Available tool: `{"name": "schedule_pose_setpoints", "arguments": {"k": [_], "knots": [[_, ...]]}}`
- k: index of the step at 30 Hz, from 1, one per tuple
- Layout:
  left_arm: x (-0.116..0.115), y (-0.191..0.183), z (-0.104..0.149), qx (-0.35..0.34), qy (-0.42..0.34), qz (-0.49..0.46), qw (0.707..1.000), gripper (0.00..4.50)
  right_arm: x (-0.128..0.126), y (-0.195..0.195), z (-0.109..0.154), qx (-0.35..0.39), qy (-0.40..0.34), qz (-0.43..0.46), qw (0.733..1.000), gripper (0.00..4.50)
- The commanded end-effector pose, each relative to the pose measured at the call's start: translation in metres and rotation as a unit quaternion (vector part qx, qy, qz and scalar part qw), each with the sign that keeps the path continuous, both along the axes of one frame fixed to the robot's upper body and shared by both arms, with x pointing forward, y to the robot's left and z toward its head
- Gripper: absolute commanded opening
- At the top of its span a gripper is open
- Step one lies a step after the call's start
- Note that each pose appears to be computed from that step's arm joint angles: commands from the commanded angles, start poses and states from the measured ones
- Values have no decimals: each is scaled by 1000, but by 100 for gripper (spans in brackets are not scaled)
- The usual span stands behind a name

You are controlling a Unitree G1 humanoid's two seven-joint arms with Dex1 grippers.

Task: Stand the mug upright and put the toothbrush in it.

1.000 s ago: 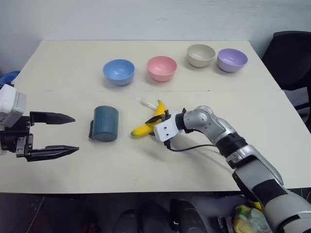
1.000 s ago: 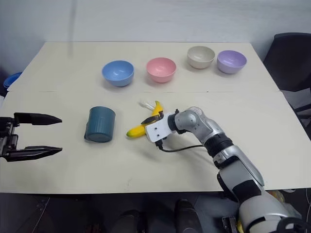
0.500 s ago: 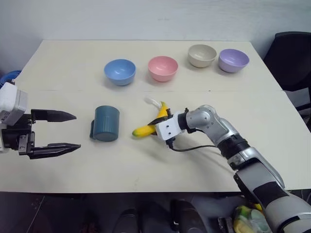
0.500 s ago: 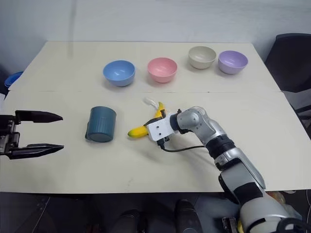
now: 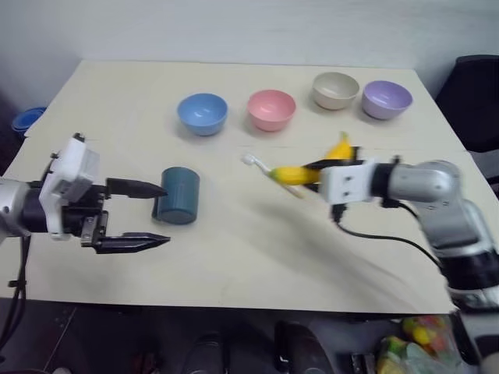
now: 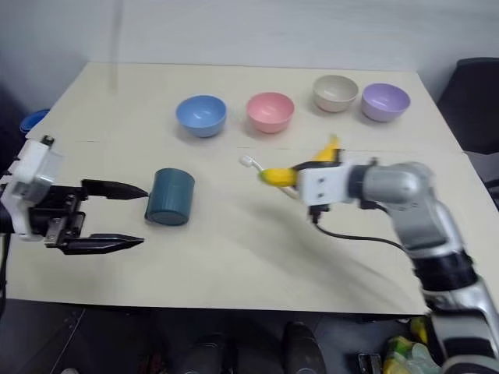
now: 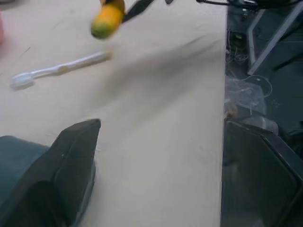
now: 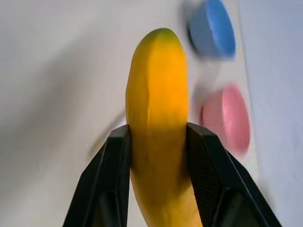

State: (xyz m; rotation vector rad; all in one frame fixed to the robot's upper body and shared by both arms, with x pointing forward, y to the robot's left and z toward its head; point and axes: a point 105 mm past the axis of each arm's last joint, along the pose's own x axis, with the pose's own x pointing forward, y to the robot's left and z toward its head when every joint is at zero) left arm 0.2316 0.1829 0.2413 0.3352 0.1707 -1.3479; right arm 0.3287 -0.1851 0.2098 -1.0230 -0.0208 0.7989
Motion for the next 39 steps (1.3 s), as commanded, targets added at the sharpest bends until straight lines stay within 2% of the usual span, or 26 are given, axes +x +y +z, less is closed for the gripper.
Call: {"name": "schedule_pose_setpoints", "arguments": {"k": [1, 4, 11, 12, 15, 19, 20, 23, 26, 29, 33, 37, 39], "knots": [[-4, -19, 2, -8, -8, -45, 999, 450, -11, -67, 3, 72, 24, -143, 987, 135], [2, -31, 4, -14, -15, -65, 998, 450, -24, -100, -17, 60, 43, -204, 976, 135], [11, -45, 13, -23, -30, -92, 995, 450, -29, -126, -63, 106, 93, -273, 952, 135], [12, -45, 13, -21, -30, -93, 995, 450, -29, -126, -67, 115, 101, -276, 949, 206], [13, -43, 11, -16, -31, -91, 995, 450, -31, -126, -74, 125, 113, -278, 946, 294], [18, -37, 10, -11, -34, -74, 997, 450, -28, -128, -53, 141, 90, -282, 945, 437], [19, -36, 10, -11, -34, -72, 997, 450, -27, -127, -46, 141, 83, -278, 946, 444], [20, -29, 11, -9, -39, -50, 998, 450, -21, -97, -9, 177, 62, -228, 956, 444], [19, -19, 12, -7, -40, -25, 999, 450, -15, -50, 10, 237, 81, -160, 955, 444], [17, -8, 12, 0, -40, -2, 999, 450, -12, -5, 8, 274, 132, -105, 947, 444], [20, 13, 16, 1, -42, 65, 997, 450, -5, 48, -7, 262, 173, -42, 948, 444], [26, 53, 8, -7, 3, 188, 982, 450, -28, 77, 5, 244, 184, 63, 950, 444], [35, 82, -4, -1, 25, 286, 958, 450, -57, 86, 17, 228, 209, 156, 938, 444]]}}
